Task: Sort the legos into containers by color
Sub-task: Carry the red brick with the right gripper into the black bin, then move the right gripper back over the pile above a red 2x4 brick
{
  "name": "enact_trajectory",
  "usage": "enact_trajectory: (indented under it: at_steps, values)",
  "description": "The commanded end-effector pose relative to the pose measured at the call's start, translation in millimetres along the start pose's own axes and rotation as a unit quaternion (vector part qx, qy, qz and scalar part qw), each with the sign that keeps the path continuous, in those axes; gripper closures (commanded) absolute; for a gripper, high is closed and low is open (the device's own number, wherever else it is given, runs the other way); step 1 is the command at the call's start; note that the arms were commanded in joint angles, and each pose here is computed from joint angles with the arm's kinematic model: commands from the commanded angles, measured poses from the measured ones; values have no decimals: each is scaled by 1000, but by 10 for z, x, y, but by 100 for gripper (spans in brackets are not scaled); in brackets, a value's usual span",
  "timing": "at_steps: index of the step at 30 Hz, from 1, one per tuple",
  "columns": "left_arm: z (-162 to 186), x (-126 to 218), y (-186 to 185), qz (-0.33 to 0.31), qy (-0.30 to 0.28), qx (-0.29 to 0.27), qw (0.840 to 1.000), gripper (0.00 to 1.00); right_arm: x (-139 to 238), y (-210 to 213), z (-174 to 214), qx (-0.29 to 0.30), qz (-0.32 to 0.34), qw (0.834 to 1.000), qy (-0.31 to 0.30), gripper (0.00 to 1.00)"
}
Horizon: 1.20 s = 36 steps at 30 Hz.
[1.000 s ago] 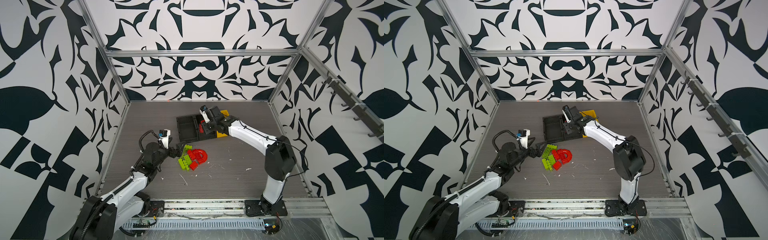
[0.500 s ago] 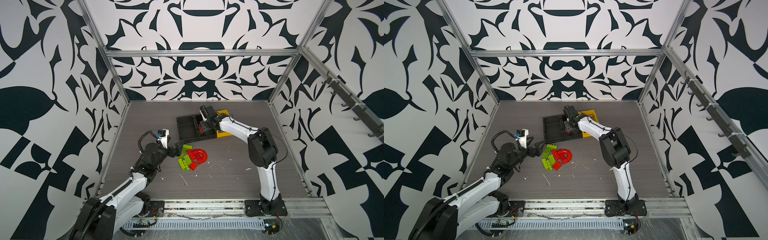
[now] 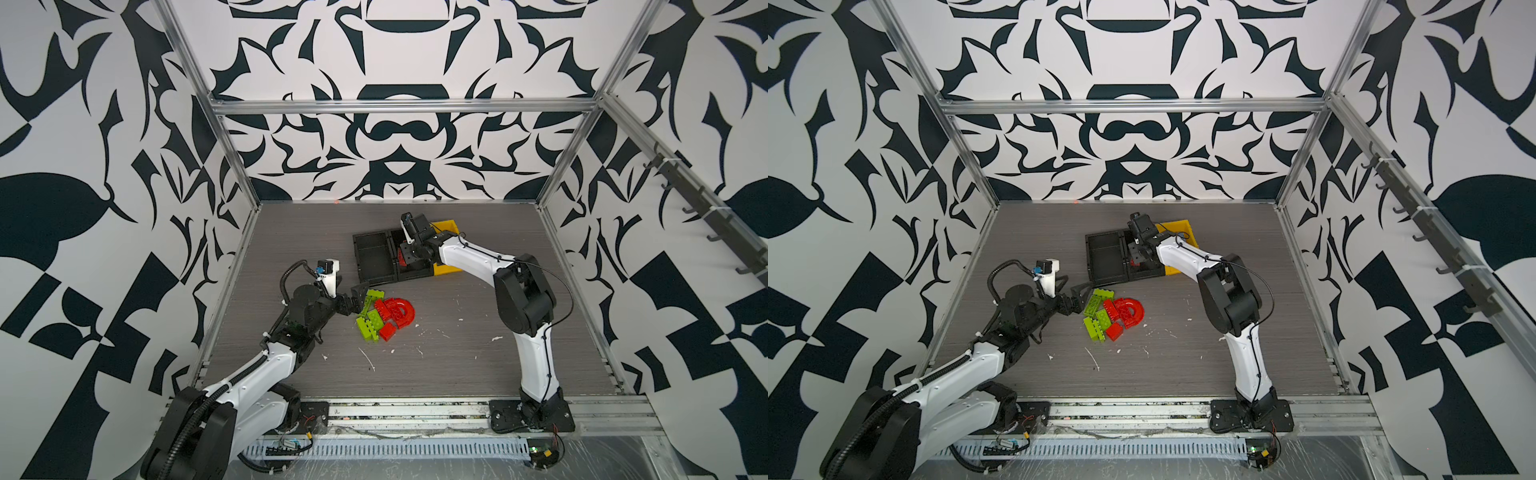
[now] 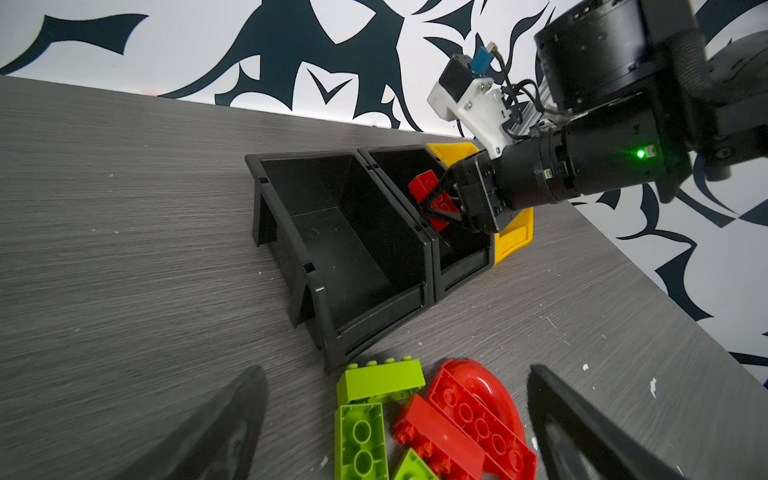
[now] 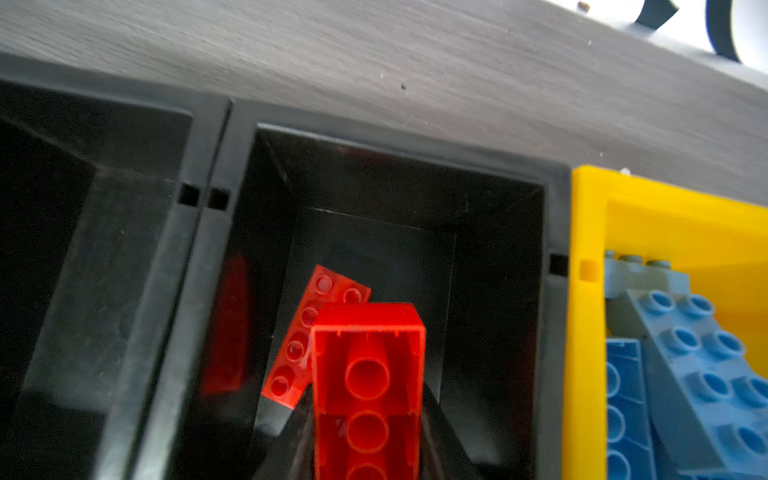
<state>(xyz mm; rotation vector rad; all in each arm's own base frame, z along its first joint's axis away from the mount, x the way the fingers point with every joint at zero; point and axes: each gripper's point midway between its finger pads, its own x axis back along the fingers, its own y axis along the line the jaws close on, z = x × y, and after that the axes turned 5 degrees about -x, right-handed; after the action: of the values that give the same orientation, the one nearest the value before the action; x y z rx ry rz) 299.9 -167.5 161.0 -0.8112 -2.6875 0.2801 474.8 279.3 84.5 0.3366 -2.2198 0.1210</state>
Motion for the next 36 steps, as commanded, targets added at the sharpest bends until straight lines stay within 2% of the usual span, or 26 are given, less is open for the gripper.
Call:
enact_trajectory:
  at_steps: [1,7,10,13,19,26,36]
  values:
    - [-43,7,-38,9,-11,2,1000,0,63,-3,-153,-21,-12,999,-26,65]
    - [-46,6,-34,8,-11,1,1000,0,145,38,-216,-25,-25,999,-33,56]
    - [-48,7,-27,6,-12,0,1000,0,225,35,-266,-24,-27,999,-39,47]
    - [-47,12,-27,6,-12,0,1000,0,326,33,-277,-20,-28,999,-40,46]
    - [-65,26,-22,3,-15,-2,1000,0,693,266,-236,-18,-90,995,-45,45]
    - [-69,27,-26,4,-16,-2,1000,0,1180,614,229,2,-119,992,-29,45]
    - [-86,80,24,-13,-27,-1,1000,0,1376,974,979,7,-138,990,20,46]
